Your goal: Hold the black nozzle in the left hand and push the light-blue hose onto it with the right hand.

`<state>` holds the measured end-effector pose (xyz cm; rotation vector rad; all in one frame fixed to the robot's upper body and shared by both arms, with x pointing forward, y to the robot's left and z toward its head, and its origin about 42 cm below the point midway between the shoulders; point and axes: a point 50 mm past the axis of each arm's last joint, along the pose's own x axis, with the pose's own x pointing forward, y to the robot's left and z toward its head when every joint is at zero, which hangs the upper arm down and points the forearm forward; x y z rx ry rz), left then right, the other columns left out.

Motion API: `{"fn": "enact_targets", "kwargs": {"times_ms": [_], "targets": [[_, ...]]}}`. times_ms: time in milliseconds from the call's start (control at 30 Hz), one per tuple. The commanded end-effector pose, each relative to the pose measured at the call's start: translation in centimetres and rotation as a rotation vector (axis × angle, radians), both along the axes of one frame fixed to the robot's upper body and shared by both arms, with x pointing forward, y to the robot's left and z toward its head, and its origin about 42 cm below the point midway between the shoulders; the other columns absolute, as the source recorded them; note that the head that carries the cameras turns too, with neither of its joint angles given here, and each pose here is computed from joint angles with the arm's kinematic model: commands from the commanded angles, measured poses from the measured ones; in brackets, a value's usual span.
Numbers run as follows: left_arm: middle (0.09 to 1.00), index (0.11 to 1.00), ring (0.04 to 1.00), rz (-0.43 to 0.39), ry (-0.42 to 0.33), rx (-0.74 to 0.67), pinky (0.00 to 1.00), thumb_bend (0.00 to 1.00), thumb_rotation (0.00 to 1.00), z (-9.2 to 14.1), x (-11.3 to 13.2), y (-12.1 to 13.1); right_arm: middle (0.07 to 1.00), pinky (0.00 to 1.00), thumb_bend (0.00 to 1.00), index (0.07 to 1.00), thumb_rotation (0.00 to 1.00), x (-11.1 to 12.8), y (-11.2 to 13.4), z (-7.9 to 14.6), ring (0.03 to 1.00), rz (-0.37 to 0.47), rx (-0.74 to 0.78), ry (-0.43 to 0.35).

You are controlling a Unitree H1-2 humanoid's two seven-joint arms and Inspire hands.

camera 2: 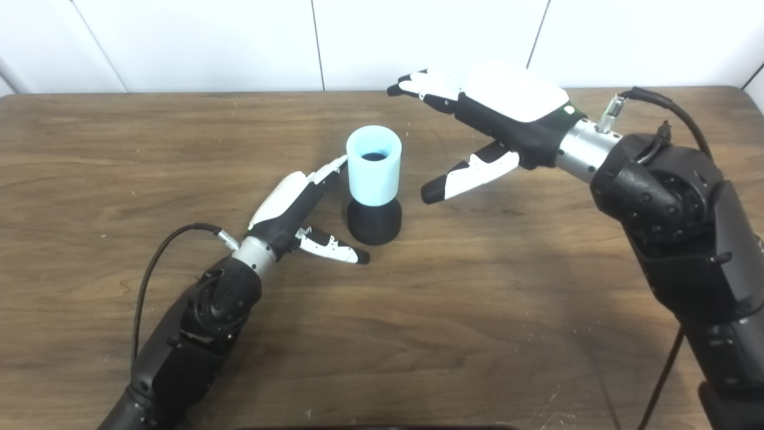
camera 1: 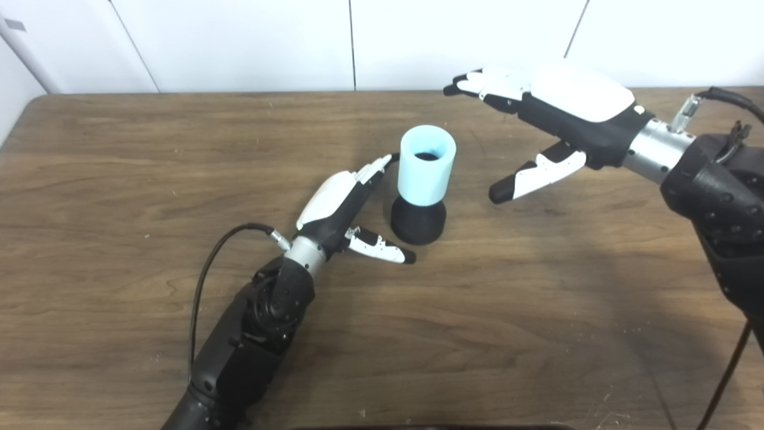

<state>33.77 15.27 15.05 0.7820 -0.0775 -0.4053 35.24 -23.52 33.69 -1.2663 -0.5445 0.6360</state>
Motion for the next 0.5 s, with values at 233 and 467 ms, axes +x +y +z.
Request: {"fn": "enact_targets", "kwargs": {"times_ms": [233, 467], "targets": [[0.982, 1.0, 0.991, 0.085, 0.012, 0.018, 0.99, 1.0, 0.16, -0.94, 0.04, 1.89, 0.944, 0.86, 0.7, 0.937, 0.99, 0.43, -0.09, 1.65, 0.962, 0.018, 0.008, -0.074], [0.97, 1.0, 0.986, 0.075, 0.029, 0.006, 0.96, 1.0, 0.18, -0.8, -0.04, 2.12, 0.944, 0.86, 0.7, 0.938, 0.99, 0.5, -0.26, 1.67, 0.963, 0.017, 0.006, -0.072]]}}
